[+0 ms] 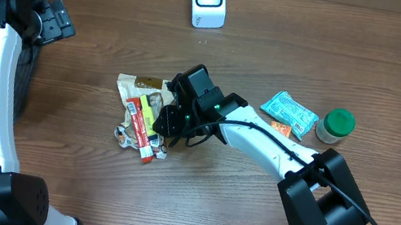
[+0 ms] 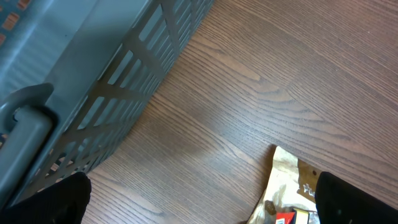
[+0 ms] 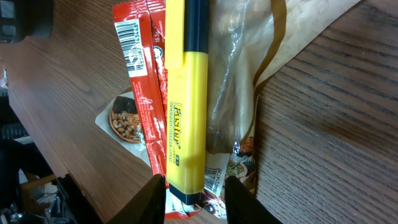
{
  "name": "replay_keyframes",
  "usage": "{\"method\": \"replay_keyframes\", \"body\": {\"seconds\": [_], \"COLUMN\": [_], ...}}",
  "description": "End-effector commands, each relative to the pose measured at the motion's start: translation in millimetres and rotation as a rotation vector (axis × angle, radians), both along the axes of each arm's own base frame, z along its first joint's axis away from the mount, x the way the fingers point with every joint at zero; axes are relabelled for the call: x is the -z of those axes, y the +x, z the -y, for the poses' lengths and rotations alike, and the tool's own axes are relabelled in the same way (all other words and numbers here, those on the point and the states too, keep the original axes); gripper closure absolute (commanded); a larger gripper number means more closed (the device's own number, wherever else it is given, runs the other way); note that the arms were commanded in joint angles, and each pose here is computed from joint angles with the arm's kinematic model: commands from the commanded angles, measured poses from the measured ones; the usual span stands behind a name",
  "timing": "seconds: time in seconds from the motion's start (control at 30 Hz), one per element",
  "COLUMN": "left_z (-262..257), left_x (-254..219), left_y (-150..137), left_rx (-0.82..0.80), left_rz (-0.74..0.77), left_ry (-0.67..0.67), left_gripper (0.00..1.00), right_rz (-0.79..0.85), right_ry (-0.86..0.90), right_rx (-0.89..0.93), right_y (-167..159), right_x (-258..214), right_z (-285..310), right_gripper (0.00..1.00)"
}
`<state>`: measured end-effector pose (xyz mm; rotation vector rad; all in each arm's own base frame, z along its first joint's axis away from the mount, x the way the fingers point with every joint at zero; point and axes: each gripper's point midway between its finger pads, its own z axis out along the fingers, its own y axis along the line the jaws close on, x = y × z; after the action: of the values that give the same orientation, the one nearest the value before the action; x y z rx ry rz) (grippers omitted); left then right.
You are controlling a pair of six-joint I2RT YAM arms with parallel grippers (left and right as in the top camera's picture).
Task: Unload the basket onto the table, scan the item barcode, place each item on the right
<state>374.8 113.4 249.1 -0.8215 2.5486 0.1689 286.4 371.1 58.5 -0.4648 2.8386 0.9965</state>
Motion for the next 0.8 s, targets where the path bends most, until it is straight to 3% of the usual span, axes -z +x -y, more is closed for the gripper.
{"method": "replay_keyframes", "body": {"seconds": [0.0, 0.6, 0.77], "left_z": [-2, -2, -2], "left_x": [-14, -14, -14], "left_y": [-1, -1, -1], "left_rx": [0.005, 0.005, 0.005], "left_rz": [0.033, 0.033, 0.034], "left_ry": [0.021, 0.021, 0.021], "left_gripper": [0.0, 0.0, 0.0], "right_rz": [0.015, 0.01, 0.02], "right_ry": [0.019, -0.052, -0.048], "right_rx": [-0.026, -0.042, -0.04], "right_y": [-7, -16, -14], "right_x": [-8, 27, 26], "right_z": [-6, -14, -15], "right_gripper": [0.68, 0.67, 0.71]}}
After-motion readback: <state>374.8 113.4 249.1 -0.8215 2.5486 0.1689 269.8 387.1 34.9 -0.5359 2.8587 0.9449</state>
